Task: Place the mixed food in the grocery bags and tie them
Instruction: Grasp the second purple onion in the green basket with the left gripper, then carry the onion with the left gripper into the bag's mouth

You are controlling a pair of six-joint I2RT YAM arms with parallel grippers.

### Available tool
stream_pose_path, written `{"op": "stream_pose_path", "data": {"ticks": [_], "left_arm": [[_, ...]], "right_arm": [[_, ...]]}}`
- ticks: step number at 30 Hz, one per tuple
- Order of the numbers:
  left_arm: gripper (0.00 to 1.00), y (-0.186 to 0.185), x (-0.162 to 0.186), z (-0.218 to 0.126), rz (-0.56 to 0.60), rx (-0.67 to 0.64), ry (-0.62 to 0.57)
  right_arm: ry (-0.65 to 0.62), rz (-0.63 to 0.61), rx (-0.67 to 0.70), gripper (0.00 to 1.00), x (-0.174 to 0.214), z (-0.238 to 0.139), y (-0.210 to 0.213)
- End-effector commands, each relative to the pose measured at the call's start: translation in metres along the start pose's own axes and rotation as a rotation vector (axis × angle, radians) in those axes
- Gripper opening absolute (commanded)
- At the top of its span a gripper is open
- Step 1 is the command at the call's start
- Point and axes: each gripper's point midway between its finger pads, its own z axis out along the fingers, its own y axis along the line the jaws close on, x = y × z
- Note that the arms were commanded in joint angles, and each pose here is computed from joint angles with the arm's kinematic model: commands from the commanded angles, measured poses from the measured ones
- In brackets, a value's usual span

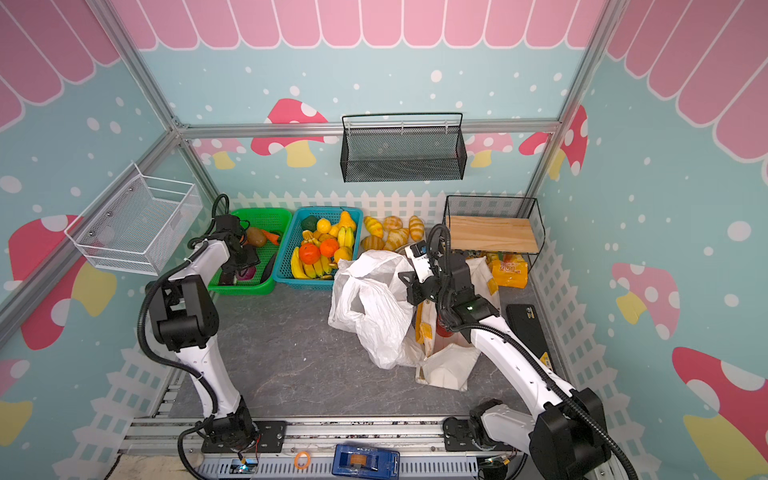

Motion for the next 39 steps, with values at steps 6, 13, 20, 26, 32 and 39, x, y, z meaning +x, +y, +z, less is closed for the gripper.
{"op": "stream_pose_path", "data": {"ticks": [6, 13, 20, 26, 32, 39], "left_arm": [[0.53, -0.024, -0.014, -0.073, -0.035, 0.1, -0.156], [0.52, -0.085, 0.038, -0.168, 0.039, 0.342, -0.246], [0.51, -0.128, 0.162, -0.248, 0.23, 0.625, -0.185], [0.51, -0.167, 0.227, -0.308, 0.343, 0.908, -0.142], [0.51, -0.215, 0.24, -0.324, 0.395, 1.075, -0.125], [0.51, -0.26, 0.264, -0.313, 0.484, 1.156, -0.038]], "right_arm": [[-0.016, -0.003, -0.002, 0.0, -0.005, -0.003, 0.001], [-0.016, 0.008, -0.002, 0.0, -0.006, -0.001, 0.0], [-0.016, 0.005, 0.033, 0.0, -0.011, -0.002, -0.006], [-0.017, 0.005, 0.021, 0.0, -0.014, -0.001, -0.004], [-0.024, 0.013, -0.006, 0.0, -0.013, -0.006, 0.003], [-0.013, 0.034, -0.024, 0.0, -0.008, -0.005, 0.005]]}}
